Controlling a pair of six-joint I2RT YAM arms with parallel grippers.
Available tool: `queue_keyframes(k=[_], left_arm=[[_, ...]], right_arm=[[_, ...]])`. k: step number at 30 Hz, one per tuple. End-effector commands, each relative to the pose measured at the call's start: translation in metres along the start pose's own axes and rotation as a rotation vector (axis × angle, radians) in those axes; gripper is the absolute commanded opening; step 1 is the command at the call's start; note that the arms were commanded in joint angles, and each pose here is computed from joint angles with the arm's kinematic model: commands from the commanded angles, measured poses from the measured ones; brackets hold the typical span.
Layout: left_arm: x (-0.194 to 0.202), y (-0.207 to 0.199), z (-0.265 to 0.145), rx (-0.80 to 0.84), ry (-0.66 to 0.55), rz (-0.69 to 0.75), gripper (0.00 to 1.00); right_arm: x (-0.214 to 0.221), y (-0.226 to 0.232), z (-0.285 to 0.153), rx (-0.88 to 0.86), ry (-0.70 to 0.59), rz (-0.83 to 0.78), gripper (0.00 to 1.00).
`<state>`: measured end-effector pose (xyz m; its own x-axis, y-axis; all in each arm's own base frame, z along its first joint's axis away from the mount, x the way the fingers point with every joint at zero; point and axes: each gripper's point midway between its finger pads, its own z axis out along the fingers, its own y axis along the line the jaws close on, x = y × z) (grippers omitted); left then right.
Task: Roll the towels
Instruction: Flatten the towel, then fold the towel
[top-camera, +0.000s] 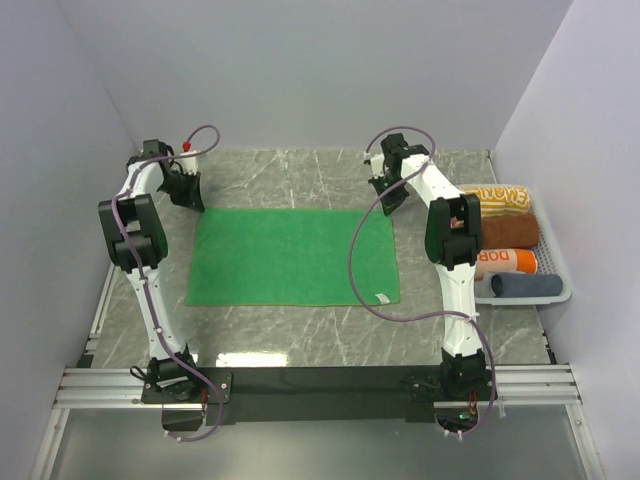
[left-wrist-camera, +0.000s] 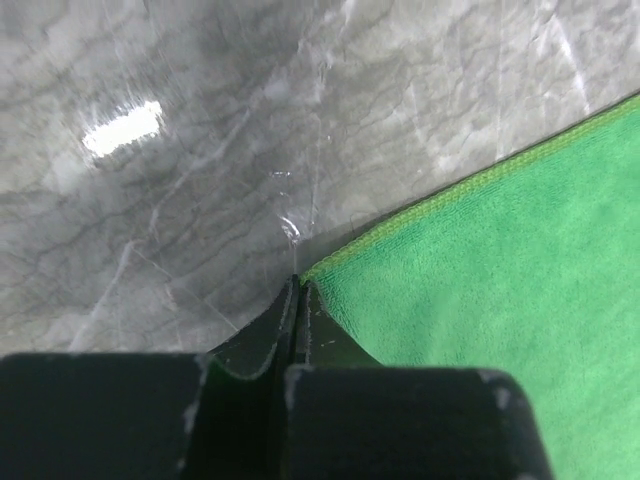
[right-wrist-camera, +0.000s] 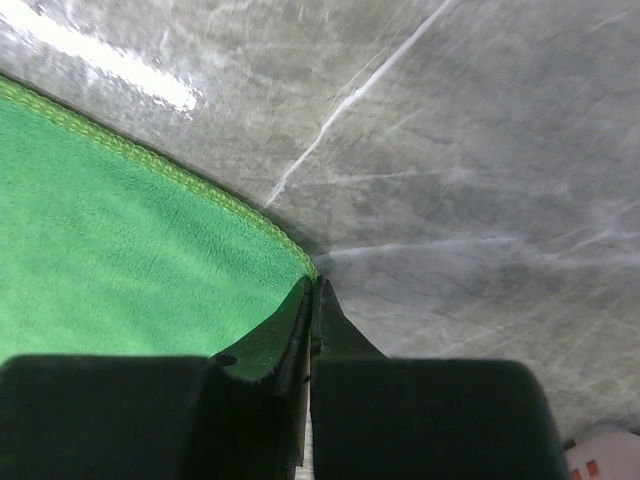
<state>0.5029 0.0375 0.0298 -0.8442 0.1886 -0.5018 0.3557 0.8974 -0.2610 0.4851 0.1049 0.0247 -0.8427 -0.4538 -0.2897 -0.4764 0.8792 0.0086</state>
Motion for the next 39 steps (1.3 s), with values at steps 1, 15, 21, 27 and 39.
queue_keyframes(k=[1, 15, 21, 27, 39], left_arm=[[-0.026, -0.006, -0.019, 0.035, -0.072, 0.028, 0.01], [-0.013, -0.022, -0.074, 0.112, -0.111, 0.082, 0.0], [0.028, -0.033, -0.107, 0.147, -0.07, 0.115, 0.0], [0.091, -0.052, -0.131, 0.22, 0.061, 0.117, 0.0], [0.143, -0.058, -0.114, 0.235, 0.126, -0.117, 0.01]], right_arm=[[-0.022, -0.011, -0.026, 0.019, -0.082, 0.009, 0.0], [-0.011, 0.004, -0.082, -0.03, -0.132, -0.009, 0.0], [0.024, 0.022, -0.094, -0.098, -0.097, -0.027, 0.0], [0.078, 0.043, -0.104, -0.183, 0.013, -0.075, 0.0], [0.128, 0.059, -0.074, -0.284, 0.168, -0.024, 0.0]])
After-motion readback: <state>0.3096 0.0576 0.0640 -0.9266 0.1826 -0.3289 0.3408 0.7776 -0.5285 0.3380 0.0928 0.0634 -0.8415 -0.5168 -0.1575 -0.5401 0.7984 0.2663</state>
